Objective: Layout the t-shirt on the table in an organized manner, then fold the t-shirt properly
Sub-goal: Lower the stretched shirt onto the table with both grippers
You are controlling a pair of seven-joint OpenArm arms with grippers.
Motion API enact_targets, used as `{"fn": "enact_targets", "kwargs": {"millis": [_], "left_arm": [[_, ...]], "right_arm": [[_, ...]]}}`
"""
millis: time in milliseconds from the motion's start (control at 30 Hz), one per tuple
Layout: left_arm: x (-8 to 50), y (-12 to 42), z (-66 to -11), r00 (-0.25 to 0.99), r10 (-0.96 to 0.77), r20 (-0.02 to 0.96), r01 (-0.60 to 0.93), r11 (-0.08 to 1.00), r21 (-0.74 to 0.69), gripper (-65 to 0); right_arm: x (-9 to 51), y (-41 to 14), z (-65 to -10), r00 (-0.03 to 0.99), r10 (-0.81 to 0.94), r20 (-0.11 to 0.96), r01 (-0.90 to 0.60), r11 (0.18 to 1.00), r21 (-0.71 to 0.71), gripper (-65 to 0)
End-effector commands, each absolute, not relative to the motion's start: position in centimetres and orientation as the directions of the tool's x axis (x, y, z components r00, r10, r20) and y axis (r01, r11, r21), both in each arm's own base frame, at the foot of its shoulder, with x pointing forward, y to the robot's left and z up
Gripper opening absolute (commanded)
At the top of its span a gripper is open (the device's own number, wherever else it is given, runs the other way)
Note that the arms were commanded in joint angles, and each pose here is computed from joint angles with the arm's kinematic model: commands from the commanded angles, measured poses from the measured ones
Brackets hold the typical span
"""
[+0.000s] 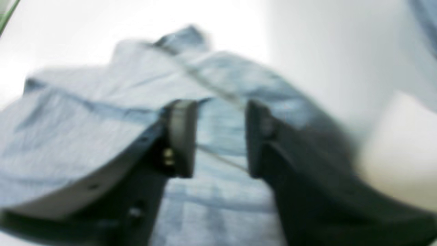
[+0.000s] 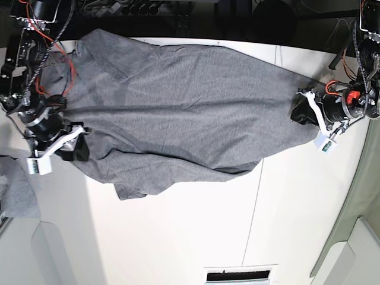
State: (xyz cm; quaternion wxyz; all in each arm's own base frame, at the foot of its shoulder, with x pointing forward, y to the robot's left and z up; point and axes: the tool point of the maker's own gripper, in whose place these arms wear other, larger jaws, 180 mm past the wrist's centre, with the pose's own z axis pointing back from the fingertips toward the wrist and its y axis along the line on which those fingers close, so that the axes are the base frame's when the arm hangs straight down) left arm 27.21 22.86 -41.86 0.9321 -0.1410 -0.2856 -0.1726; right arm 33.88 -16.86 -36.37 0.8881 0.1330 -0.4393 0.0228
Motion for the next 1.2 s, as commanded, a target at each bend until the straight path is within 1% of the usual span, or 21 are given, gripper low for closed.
{"fn": "enact_targets", "kwargs": {"millis": [0, 67, 200, 267, 333, 467, 567, 633, 700, 800, 900, 967, 1067, 1100, 1133, 1167], "left_arm": [[28.3, 23.0, -40.8, 0.751, -0.24, 0.616, 0.408, 0.901, -0.146, -60.7], [28.2, 22.0, -41.1, 0.751, -0.226, 0.62, 0.407, 0.898, -0.166, -65.0], [28.1, 20.1, -42.1, 0.76, -0.2, 0.618, 0.394, 0.898, -0.194, -65.0], [27.9, 20.3, -43.4, 0.79, -0.168, 0.59, 0.334, 0.924, -0.185, -65.0], [27.2, 20.1, -44.7, 0.815, -0.144, 0.561, 0.301, 0.933, -0.197, -65.0], [25.3, 19.4, -46.4, 0.86, -0.136, 0.491, 0.283, 0.929, -0.239, -65.0], [23.1, 17.2, -46.7, 0.886, -0.146, 0.44, 0.319, 0.881, -0.349, -65.0], [21.5, 16.7, -47.2, 0.904, -0.138, 0.405, 0.306, 0.87, -0.386, -65.0], [20.5, 16.6, -47.6, 0.911, -0.131, 0.391, 0.295, 0.868, -0.399, -65.0], [20.9, 16.5, -47.3, 0.907, -0.128, 0.401, 0.298, 0.867, -0.399, -65.0], [22.0, 16.1, -46.1, 0.886, -0.135, 0.443, 0.327, 0.86, -0.392, -65.0], [22.8, 15.7, -44.9, 0.864, -0.15, 0.481, 0.358, 0.855, -0.376, -65.0], [24.1, 14.9, -42.8, 0.818, -0.178, 0.547, 0.412, 0.845, -0.342, -65.0], [24.6, 14.8, -42.3, 0.802, -0.185, 0.568, 0.426, 0.843, -0.327, -65.0], [25.1, 14.7, -41.7, 0.783, -0.188, 0.593, 0.438, 0.843, -0.312, -65.0], [25.6, 14.6, -41.3, 0.766, -0.179, 0.617, 0.442, 0.843, -0.305, -65.0]], "right_arm": [[35.0, -15.6, -35.2, 0.572, -0.054, 0.818, -0.197, 0.96, 0.201, -52.4], [35.2, -12.9, -36.2, 0.583, 0.008, 0.812, -0.253, 0.952, 0.172, -64.4], [35.7, -9.9, -38.9, 0.602, 0.143, 0.785, -0.342, 0.935, 0.092, -65.0], [35.9, -9.2, -40.6, 0.638, 0.176, 0.75, -0.355, 0.931, 0.083, -65.0], [35.4, -8.5, -42.5, 0.686, 0.209, 0.697, -0.377, 0.922, 0.095, -65.0], [32.4, -7.9, -45.3, 0.764, 0.27, 0.586, -0.408, 0.906, 0.114, -65.0], [30.1, -7.2, -46.3, 0.782, 0.279, 0.558, -0.431, 0.888, 0.16, -65.0], [28.3, -6.4, -46.5, 0.785, 0.277, 0.555, -0.448, 0.871, 0.199, -65.0], [26.8, -5.2, -46.1, 0.774, 0.274, 0.571, -0.481, 0.841, 0.248, -65.0], [25.9, -3.6, -44.3, 0.739, 0.264, 0.62, -0.53, 0.797, 0.291, -65.0], [27.4, -2.7, -41.2, 0.676, 0.216, 0.704, -0.551, 0.783, 0.289, -65.0], [29.1, -2.2, -38.7, 0.603, 0.17, 0.779, -0.566, 0.78, 0.267, -65.0], [31.8, -1.5, -36.0, 0.538, 0.146, 0.83, -0.577, 0.782, 0.236, -65.0], [32.8, -1.2, -35.2, 0.516, 0.146, 0.844, -0.581, 0.784, 0.22, -61.1], [33.7, -0.9, -34.5, 0.498, 0.146, 0.855, -0.578, 0.791, 0.201, -53.8], [34.8, -0.6, -33.6, 0.476, 0.136, 0.869, -0.568, 0.802, 0.185, -47.9]]}}
